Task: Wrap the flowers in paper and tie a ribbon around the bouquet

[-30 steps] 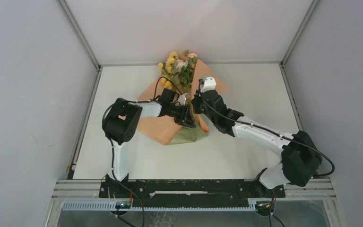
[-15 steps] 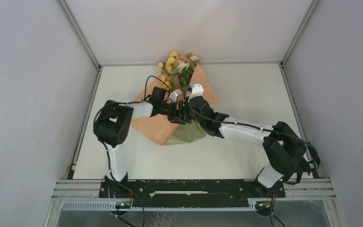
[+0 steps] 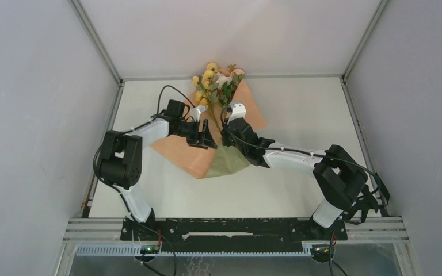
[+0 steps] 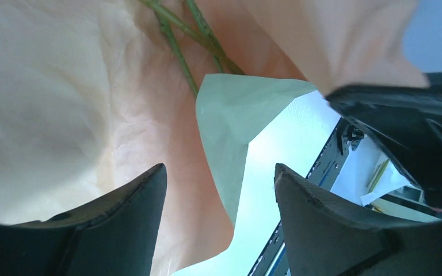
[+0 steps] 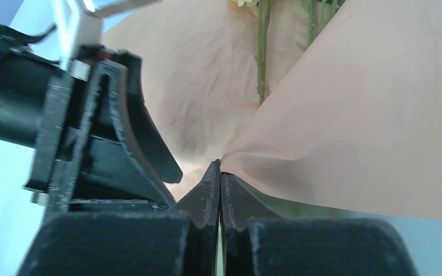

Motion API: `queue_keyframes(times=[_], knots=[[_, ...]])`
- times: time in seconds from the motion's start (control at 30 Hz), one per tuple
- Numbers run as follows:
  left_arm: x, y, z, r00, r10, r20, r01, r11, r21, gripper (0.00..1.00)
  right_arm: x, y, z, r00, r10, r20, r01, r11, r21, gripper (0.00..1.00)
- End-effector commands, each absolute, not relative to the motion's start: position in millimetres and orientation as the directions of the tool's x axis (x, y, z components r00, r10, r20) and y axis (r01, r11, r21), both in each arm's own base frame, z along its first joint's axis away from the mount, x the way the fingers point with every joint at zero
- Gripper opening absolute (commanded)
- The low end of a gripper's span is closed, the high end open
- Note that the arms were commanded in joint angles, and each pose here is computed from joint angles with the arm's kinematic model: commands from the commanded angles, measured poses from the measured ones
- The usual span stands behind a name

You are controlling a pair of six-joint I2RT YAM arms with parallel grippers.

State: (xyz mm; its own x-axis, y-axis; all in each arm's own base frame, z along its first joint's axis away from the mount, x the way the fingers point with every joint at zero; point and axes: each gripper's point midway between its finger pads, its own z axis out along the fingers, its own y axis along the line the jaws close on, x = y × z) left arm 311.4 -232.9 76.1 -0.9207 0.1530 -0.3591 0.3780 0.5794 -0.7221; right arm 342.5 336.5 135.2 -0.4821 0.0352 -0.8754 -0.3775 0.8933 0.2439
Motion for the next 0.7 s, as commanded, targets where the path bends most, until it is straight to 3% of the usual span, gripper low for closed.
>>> queue_keyframes(times=[0.0,0.2,0.4,0.67], knots=[[311,-229,105,-0.839,0.202,-0.505,0.524,0.552,-0.649,0.75,353,356,170,-0.451,0.167,-0.877,-0.377,0.855,0.356,0.04],[298,-227,79,-0.855,0.232,-0.463,0.503,0.586,-0.635,0.74,359,361,166,-0.492,0.211,-0.845,-0.351,0.84,0.414,0.06],[286,-236,45,-0.818,0.374,-0.437,0.573,0.591,-0.568,0.8,358,337,173,-0.491,0.203,-0.847,-0.306,0.87,0.386,0.14],[260,-246,24,-0.776,0.508,-0.374,0.627,0.56,-0.541,0.81,336,230,149,-0.513,0.22,-0.83,-0.058,0.956,0.289,0.44]])
